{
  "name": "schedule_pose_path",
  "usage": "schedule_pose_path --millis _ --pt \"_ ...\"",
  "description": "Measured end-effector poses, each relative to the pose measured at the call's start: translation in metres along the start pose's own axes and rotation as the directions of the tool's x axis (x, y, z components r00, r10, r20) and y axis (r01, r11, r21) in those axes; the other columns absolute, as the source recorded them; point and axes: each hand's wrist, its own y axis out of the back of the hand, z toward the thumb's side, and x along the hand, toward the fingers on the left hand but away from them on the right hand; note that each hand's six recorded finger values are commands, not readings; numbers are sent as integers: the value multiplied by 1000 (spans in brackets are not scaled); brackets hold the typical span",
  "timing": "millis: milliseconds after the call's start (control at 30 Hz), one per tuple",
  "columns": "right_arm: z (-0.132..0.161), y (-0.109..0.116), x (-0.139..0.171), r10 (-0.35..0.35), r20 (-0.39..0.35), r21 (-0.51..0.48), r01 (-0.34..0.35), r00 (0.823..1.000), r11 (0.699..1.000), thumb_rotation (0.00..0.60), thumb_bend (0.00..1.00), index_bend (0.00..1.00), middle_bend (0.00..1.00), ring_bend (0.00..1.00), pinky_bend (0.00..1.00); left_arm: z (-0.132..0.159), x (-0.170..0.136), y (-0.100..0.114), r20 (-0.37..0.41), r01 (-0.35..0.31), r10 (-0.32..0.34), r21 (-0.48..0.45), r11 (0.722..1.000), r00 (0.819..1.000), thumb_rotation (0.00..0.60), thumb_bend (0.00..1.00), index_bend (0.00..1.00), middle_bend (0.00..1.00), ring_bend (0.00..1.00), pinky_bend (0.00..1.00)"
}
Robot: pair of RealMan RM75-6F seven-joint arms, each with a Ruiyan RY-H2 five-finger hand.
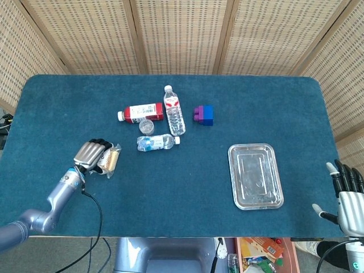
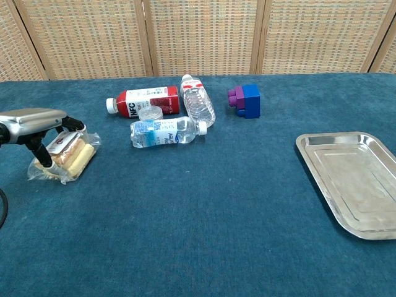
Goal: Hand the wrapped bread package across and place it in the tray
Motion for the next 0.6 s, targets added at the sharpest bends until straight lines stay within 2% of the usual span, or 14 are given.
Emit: schedule_pose_path --millis 167,267,367,433,500,600 --pt "-1 1 1 1 1 -12 -1 1000 1000 600 0 0 0 0 0 -6 -13 28 14 -89 89 -19 996 996 600 0 591 553 385 365" --pt "-1 1 1 3 -1 -16 -3 1000 1000 600 0 0 0 0 0 2 -30 55 64 -165 167 -38 986 984 600 0 591 554 385 365" --pt "-1 1 1 5 1 -17 -5 1000 1000 600 0 0 0 0 0 29 -48 75 162 -218 225 -61 974 961 600 0 592 553 385 365" --pt "-1 2 1 3 1 -14 -3 1000 1000 600 0 0 0 0 0 57 -59 82 251 -234 243 -65 970 937 600 0 592 554 385 365" --pt "0 1 0 4 0 -12 -4 1000 1000 600 0 0 0 0 0 86 -64 87 332 -244 248 -55 968 910 600 0 592 554 385 365" --pt "1 -1 -1 12 0 -6 -12 1000 1000 600 0 0 0 0 0 123 -58 83 409 -239 224 -15 971 885 600 0 592 553 385 365"
